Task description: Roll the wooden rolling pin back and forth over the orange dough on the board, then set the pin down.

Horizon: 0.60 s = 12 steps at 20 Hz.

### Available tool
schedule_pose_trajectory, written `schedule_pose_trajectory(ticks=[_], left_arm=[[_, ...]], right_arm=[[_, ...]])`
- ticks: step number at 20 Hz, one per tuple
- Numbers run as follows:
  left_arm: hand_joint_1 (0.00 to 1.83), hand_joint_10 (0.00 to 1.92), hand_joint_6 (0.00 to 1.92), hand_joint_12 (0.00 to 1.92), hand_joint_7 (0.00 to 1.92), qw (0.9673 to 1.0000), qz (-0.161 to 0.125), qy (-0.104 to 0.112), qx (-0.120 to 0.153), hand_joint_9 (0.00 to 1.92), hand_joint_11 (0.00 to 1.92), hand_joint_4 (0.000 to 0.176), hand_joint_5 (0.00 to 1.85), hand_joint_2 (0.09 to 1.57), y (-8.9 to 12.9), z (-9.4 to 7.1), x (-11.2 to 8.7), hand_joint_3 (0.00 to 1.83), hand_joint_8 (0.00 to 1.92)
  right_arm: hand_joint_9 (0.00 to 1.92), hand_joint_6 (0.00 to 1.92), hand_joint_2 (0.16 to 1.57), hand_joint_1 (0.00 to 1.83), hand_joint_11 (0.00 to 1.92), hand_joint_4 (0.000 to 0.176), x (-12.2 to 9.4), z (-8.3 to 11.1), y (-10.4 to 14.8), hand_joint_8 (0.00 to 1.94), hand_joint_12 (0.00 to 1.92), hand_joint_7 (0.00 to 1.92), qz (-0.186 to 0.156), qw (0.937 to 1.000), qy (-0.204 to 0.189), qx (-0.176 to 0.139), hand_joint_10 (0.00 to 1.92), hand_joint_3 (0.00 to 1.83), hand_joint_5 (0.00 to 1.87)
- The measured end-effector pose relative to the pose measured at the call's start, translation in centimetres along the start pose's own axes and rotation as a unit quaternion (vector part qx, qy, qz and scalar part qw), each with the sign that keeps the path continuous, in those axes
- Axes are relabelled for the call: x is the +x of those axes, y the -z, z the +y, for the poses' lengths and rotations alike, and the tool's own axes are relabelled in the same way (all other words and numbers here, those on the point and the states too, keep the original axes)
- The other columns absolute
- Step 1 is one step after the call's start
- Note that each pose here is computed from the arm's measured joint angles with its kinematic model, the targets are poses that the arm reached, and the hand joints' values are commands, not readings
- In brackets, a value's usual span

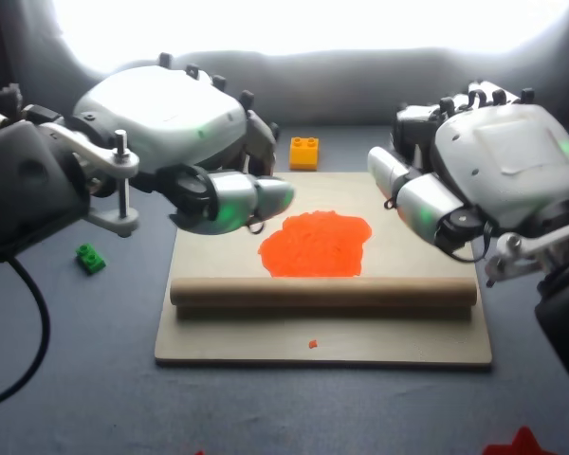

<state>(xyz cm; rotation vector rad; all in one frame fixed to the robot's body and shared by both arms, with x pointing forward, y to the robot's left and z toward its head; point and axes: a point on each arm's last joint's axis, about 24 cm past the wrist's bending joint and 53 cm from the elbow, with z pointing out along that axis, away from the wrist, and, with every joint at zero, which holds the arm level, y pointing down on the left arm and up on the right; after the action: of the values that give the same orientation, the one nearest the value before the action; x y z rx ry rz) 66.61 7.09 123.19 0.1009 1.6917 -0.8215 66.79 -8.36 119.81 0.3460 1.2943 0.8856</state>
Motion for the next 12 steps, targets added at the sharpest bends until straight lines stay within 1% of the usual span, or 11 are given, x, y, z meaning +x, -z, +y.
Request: schedule_pose_trajectory(ticks=[1,2,3,4,5,6,8,9,10,11,12], left_arm=[[0.13,1.69,1.25,1.92,0.99,1.0000,0.004,0.002,0.004,0.81,0.54,0.000,0.94,1.51,0.1,-0.5,0.3,0.00,1.36],[0.12,1.77,1.38,1.92,0.97,0.9999,0.012,0.004,0.010,0.79,0.53,0.000,0.93,1.51,0.2,-1.0,0.8,0.00,1.47],[0.13,1.80,1.41,1.92,0.97,0.9998,0.015,0.005,0.013,0.79,0.53,0.000,0.94,1.51,0.2,-1.3,1.1,0.00,1.50],[0.15,1.82,1.45,1.92,0.98,0.9997,0.019,0.005,0.017,0.80,0.55,0.000,0.95,1.51,0.3,-1.7,1.3,0.00,1.52],[0.15,1.86,1.51,1.92,0.99,0.9996,0.021,0.006,0.020,0.81,0.58,0.000,0.92,1.52,0.3,-2.0,1.5,0.00,1.59],[0.17,1.89,1.55,1.92,1.00,0.9995,0.023,0.006,0.022,0.83,0.60,0.000,0.91,1.53,0.4,-2.2,1.6,0.00,1.63],[0.20,1.88,1.57,1.92,1.02,0.9993,0.026,0.007,0.025,0.84,0.60,0.000,0.88,1.53,0.4,-2.4,1.8,0.00,1.63],[0.22,1.87,1.58,1.92,1.01,0.9993,0.026,0.007,0.025,0.83,0.56,0.000,0.89,1.53,0.4,-2.4,1.8,0.00,1.62],[0.25,1.88,1.59,1.92,1.00,0.9994,0.025,0.007,0.024,0.82,0.55,0.000,0.89,1.52,0.5,-2.3,1.8,0.00,1.65],[0.25,1.91,1.62,1.92,0.98,0.9995,0.022,0.008,0.022,0.81,0.56,0.000,0.88,1.52,0.5,-2.2,1.6,0.00,1.72],[0.19,1.92,1.69,1.92,0.96,0.9995,0.020,0.009,0.022,0.81,0.54,0.000,0.87,1.53,0.5,-2.2,1.5,0.00,1.76]], right_arm=[[1.10,1.55,1.50,0.04,0.93,0.000,-0.1,-0.1,-0.3,1.64,1.92,1.20,0.008,0.9999,-0.006,0.000,1.91,0.01,1.09],[1.12,1.59,1.50,0.13,0.98,0.000,-0.2,-0.1,-0.5,1.67,1.92,1.19,0.019,0.9998,-0.004,-0.002,1.92,0.00,1.08],[1.15,1.67,1.48,0.24,1.04,0.000,-0.3,-0.3,-0.7,1.71,1.92,1.20,0.027,0.9996,-0.002,-0.001,1.92,0.00,1.09],[1.16,1.77,1.47,0.29,1.08,0.000,-0.4,-0.4,-0.8,1.78,1.92,1.19,0.035,0.9994,-0.001,0.000,1.92,0.00,1.08],[1.15,1.77,1.48,0.25,1.08,0.000,-0.1,-0.5,-0.8,1.81,1.92,1.17,0.042,0.9991,0.000,0.001,1.92,0.00,1.05],[1.13,1.76,1.50,0.13,1.04,0.000,0.2,-0.5,-0.8,1.77,1.92,1.16,0.049,0.9988,-0.001,0.002,1.92,0.01,1.03],[1.14,1.80,1.54,0.03,1.03,0.000,1.0,-0.5,-0.7,1.78,1.92,1.16,0.066,0.9978,0.003,0.001,1.92,0.01,1.02],[1.17,1.81,1.54,0.08,1.08,0.000,1.1,-0.5,-0.6,1.77,1.92,1.19,0.068,0.9977,0.005,0.001,1.92,0.01,1.04],[1.17,1.81,1.54,0.09,1.09,0.000,1.2,-0.5,-0.6,1.76,1.92,1.19,0.069,0.9976,0.005,0.001,1.92,0.01,1.05],[1.16,1.82,1.53,0.14,1.10,0.000,1.2,-0.5,-0.6,1.77,1.92,1.19,0.070,0.9975,0.006,0.001,1.92,0.00,1.04],[1.16,1.85,1.53,0.09,1.09,0.000,1.2,-0.5,-0.6,1.80,1.92,1.17,0.070,0.9975,0.006,0.001,1.92,0.00,1.04]])
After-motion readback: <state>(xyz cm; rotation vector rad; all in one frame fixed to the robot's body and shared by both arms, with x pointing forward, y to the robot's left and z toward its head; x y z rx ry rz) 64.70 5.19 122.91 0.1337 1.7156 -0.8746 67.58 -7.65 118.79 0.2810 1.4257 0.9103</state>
